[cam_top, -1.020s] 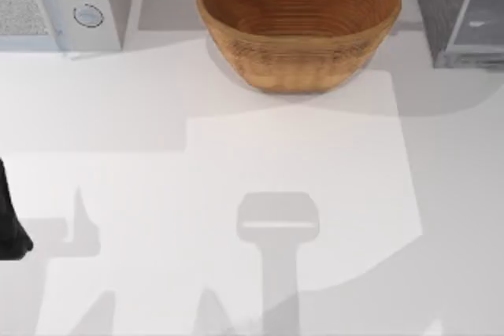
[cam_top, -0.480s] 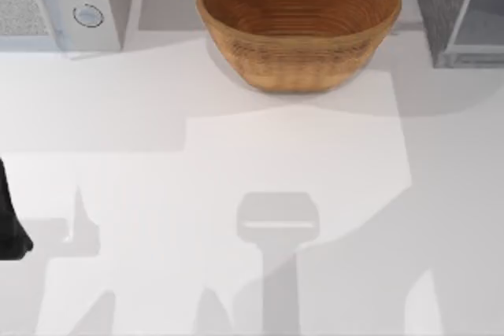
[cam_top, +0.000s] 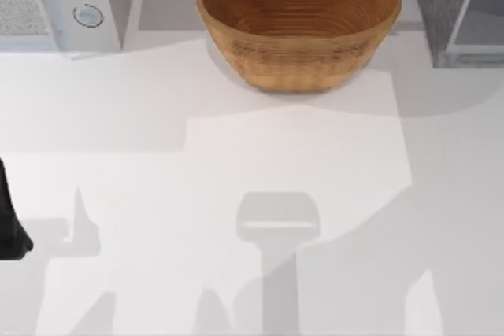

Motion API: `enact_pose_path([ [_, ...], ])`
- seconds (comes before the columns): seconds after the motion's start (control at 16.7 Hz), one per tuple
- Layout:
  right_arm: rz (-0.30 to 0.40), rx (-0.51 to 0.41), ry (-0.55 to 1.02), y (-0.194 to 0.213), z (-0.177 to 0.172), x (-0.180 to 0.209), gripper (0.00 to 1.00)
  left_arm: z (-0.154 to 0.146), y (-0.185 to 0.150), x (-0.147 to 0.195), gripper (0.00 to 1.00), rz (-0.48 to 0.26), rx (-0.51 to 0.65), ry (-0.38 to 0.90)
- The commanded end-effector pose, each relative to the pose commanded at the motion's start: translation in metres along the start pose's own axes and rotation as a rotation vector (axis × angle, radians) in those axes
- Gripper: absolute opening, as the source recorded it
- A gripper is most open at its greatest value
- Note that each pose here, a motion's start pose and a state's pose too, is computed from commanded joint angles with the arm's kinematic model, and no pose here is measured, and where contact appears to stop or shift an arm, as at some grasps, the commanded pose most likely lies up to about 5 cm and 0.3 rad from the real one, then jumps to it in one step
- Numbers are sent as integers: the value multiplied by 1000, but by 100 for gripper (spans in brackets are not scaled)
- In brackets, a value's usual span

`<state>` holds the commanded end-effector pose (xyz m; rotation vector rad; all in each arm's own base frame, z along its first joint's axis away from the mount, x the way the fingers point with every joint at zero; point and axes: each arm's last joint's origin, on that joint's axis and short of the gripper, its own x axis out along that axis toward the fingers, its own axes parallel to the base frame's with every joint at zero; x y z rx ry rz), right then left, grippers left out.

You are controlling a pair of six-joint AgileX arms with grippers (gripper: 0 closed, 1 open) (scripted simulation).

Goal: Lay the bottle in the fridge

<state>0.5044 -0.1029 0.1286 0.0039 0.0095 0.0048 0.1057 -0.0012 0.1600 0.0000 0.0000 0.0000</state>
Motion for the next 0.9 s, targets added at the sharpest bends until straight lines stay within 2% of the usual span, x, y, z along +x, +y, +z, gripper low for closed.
enact_pose_path([
  [0.54, 0, 0, 0, 0, 0, 0, 98, 0, 0, 0, 100, 0, 0, 0],
  [0.9, 0, 0, 0, 0, 0, 0, 100, 0, 0, 0, 100, 0, 0, 0],
])
